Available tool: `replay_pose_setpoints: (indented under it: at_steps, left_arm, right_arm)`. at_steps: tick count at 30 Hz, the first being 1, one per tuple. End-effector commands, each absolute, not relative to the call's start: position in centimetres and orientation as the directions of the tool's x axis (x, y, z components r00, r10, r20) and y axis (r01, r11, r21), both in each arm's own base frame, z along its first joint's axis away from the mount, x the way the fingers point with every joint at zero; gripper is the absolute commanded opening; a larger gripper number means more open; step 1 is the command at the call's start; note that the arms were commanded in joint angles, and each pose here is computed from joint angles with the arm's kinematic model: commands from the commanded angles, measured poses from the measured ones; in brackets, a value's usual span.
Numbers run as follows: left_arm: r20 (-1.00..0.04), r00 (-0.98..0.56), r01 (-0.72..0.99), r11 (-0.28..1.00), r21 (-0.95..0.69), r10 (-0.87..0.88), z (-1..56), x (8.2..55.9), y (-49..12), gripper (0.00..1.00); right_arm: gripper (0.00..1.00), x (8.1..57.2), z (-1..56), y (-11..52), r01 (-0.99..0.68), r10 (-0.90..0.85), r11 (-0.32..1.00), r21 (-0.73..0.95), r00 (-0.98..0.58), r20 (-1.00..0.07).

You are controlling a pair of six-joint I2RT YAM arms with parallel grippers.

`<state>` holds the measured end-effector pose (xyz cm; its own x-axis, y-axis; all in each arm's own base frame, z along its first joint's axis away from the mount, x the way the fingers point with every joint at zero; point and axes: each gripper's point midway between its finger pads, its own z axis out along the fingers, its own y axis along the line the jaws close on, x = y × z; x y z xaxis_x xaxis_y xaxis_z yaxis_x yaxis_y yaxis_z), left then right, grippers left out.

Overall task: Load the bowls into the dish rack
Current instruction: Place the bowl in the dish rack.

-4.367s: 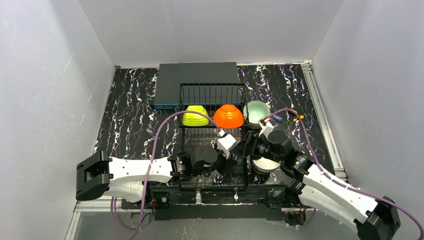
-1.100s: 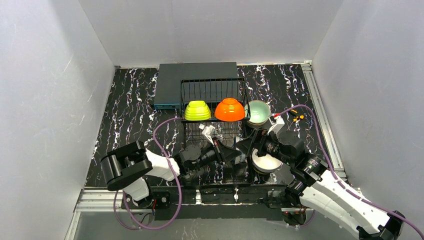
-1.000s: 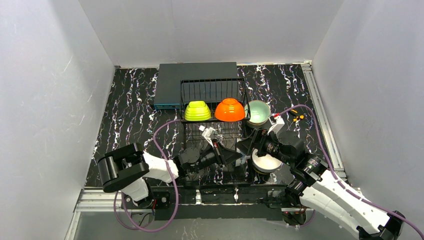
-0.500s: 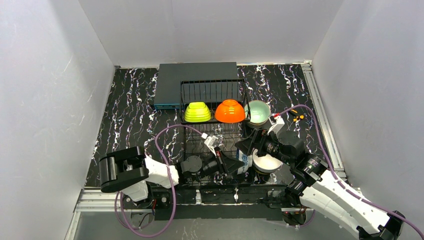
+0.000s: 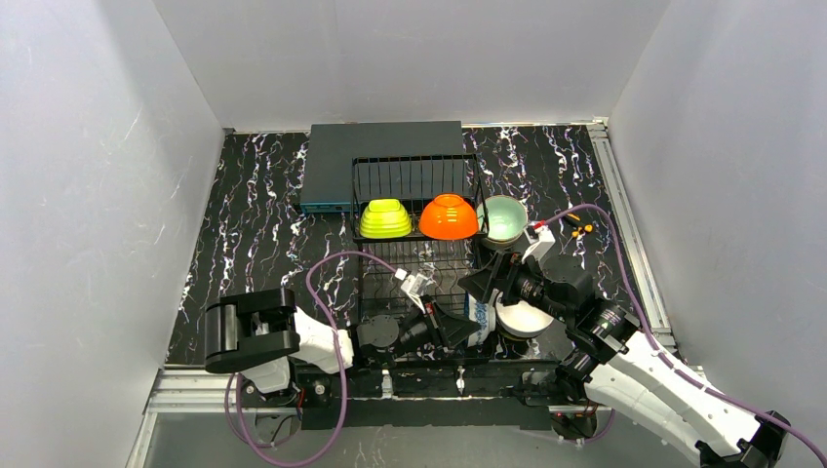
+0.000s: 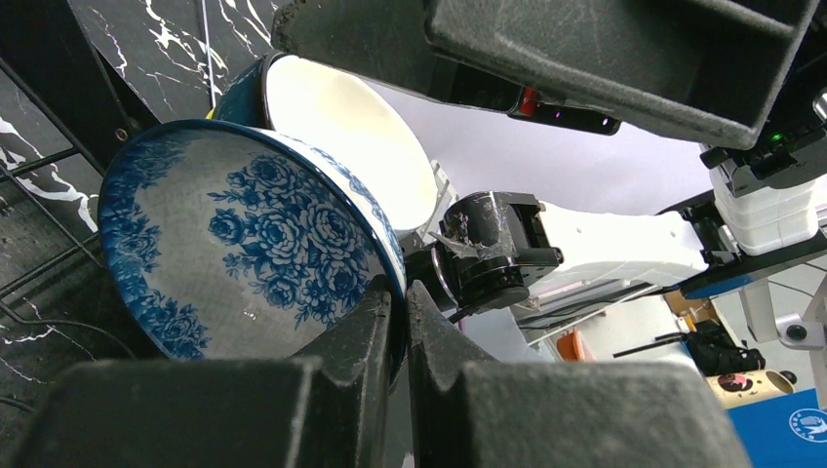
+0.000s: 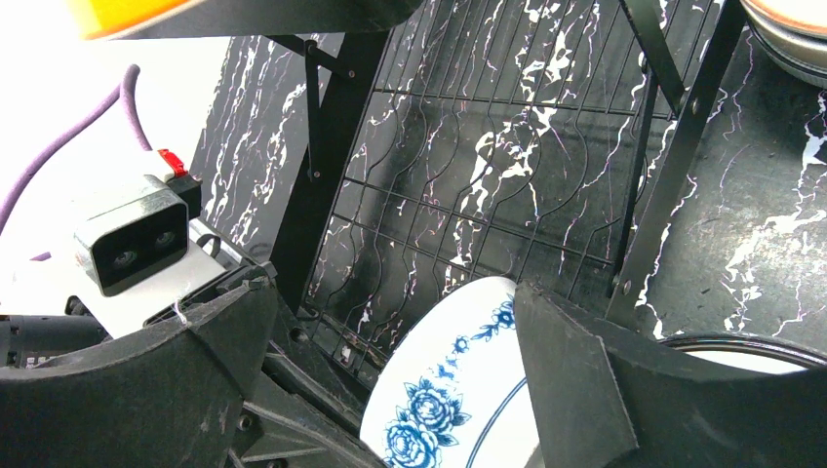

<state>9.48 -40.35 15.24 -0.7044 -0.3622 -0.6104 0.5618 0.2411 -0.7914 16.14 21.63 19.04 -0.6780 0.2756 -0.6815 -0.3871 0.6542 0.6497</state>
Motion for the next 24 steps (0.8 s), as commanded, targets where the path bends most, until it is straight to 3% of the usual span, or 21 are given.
replay_pose_setpoints:
  at_steps: [1,24]
  left_arm:
    - [-0.584,-0.69,0.552,0.213,-0.807,-0.428,17.0,10.0,-40.9,0.0]
    - [-0.465,-0.769,0.393,0.25,-0.885,-0.438,12.9,10.3,-41.9,0.0]
  right_arm:
    - [0.99,16.5,20.8,21.8,-0.418,0.298,0.636,0.649,-0.642,-0.706]
    - [0.99,16.6,20.7,21.8,-0.419,0.294,0.638,0.646,-0.643,-0.707]
